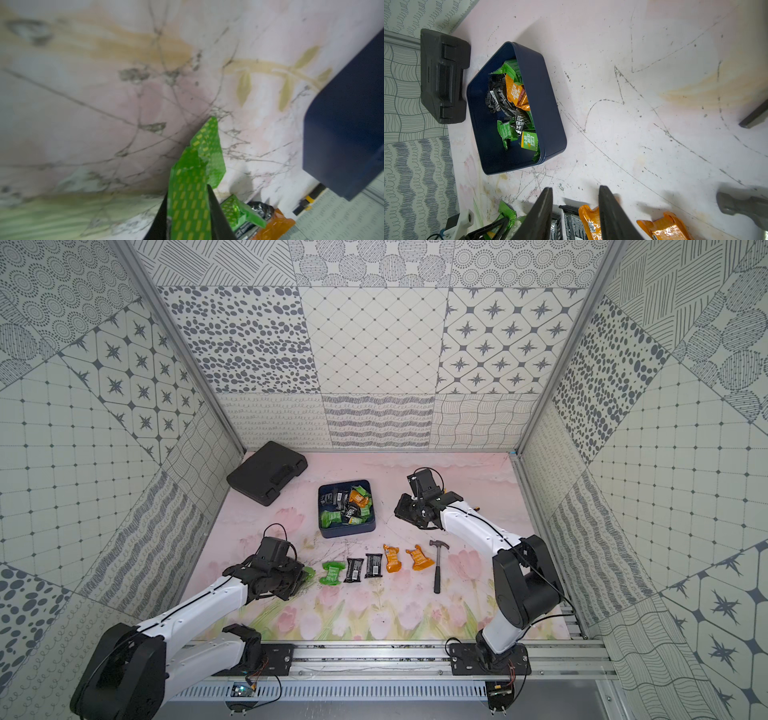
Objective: Take the cookies out of the storage box
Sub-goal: Place the cookie at the center of the board.
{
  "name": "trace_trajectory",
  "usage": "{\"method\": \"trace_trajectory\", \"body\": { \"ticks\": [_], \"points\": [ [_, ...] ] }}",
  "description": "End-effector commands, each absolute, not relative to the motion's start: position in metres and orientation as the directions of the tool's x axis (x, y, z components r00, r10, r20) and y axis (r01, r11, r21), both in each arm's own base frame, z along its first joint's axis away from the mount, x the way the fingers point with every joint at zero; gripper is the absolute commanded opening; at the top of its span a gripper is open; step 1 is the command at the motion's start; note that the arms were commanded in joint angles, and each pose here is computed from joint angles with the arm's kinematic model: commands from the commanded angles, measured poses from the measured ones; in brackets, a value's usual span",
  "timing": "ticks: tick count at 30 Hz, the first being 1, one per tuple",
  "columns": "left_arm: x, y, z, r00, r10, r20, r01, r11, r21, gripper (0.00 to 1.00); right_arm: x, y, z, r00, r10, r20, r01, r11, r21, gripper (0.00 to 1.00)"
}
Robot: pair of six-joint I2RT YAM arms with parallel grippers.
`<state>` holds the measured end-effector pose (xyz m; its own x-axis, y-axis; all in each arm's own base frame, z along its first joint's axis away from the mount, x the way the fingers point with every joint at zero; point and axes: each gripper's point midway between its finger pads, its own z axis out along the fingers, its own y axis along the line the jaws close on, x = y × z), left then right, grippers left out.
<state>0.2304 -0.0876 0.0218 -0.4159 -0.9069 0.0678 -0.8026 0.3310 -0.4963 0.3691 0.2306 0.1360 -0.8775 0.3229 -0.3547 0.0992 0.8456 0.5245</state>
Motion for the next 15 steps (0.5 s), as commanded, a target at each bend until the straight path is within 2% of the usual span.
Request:
{"method": "trace_trajectory", "body": {
  "ticks": [1, 4, 7, 15],
  "points": [
    [0.261, -0.097, 0.028, -0.292, -0.941, 0.168, -0.769, 0.127, -0.626, 0.15, 0.369, 0.232, 0.150, -0.859, 0.320, -0.400, 0.065, 0.842, 0.535, 0.41],
    [0.263, -0.095, 0.027, -0.271, -0.948, 0.169, -0.762, 0.103, -0.640, 0.20, 0.366, 0.232, 0.152, -0.855, 0.323, -0.406, 0.065, 0.843, 0.533, 0.41],
    [0.262, -0.094, 0.026, -0.260, -0.949, 0.176, -0.763, 0.091, -0.640, 0.31, 0.363, 0.232, 0.154, -0.852, 0.324, -0.411, 0.064, 0.844, 0.532, 0.41],
    [0.237, -0.084, 0.026, -0.214, -0.961, 0.174, -0.816, 0.078, -0.573, 0.77, 0.358, 0.233, 0.157, -0.846, 0.322, -0.425, 0.058, 0.848, 0.527, 0.41]
  ]
}}
